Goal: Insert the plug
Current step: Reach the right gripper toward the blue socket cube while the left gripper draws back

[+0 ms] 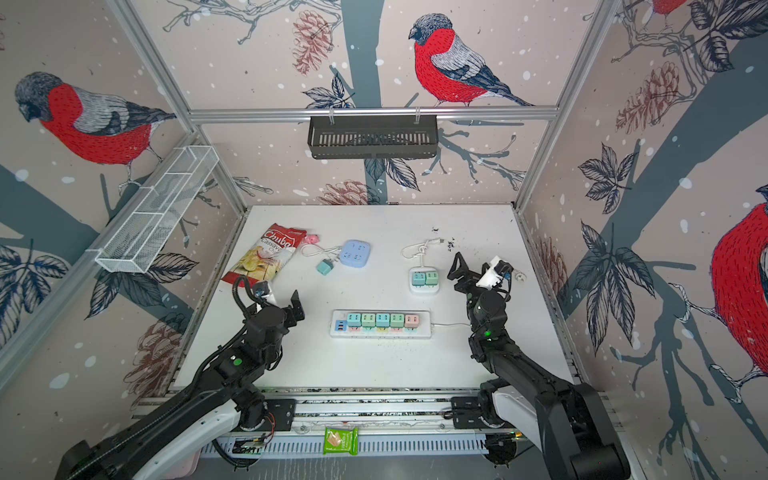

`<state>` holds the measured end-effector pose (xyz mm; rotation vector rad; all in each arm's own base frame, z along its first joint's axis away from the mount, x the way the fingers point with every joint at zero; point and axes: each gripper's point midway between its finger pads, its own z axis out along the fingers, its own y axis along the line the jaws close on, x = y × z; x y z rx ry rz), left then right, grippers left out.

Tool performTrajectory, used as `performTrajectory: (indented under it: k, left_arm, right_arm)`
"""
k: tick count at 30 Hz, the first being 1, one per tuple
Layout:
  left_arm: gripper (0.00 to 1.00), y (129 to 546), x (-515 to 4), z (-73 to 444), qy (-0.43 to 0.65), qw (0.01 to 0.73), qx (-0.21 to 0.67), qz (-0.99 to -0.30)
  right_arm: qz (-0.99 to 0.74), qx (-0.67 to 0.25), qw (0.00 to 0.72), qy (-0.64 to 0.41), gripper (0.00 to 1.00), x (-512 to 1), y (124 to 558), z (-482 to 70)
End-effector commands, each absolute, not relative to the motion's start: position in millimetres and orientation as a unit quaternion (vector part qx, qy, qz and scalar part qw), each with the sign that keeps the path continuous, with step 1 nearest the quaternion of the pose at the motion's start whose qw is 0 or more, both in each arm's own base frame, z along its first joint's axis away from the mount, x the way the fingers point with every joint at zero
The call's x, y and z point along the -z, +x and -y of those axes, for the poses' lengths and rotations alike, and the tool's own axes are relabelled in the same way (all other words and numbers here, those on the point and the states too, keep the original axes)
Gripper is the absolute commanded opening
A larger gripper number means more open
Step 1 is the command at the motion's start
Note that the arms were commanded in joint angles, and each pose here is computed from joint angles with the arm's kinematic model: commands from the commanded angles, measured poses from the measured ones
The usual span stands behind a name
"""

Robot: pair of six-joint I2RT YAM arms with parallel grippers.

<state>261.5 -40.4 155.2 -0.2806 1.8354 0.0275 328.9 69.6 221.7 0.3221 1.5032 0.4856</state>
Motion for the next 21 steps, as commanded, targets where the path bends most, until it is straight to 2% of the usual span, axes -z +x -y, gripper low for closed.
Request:
performTrajectory:
  k: [1,8,21]
  left_arm:
    - [0.97,258,-166,28,-0.183,0.635,0.015,-0.751]
    - [0.97,254,-154,28,-0.193,0.629,0.036,-0.752]
    - [0.97,254,-154,32,-0.180,0.629,0.043,-0.755]
  right_arm:
    - [-0.706,-0.186,0.671,0.129,1.00,-217,321,-91]
    - [-0.753,-0.179,0.632,0.042,0.96,-217,333,-166]
    - [-0.845,-0.118,0.515,-0.088,0.99,-170,433,-314]
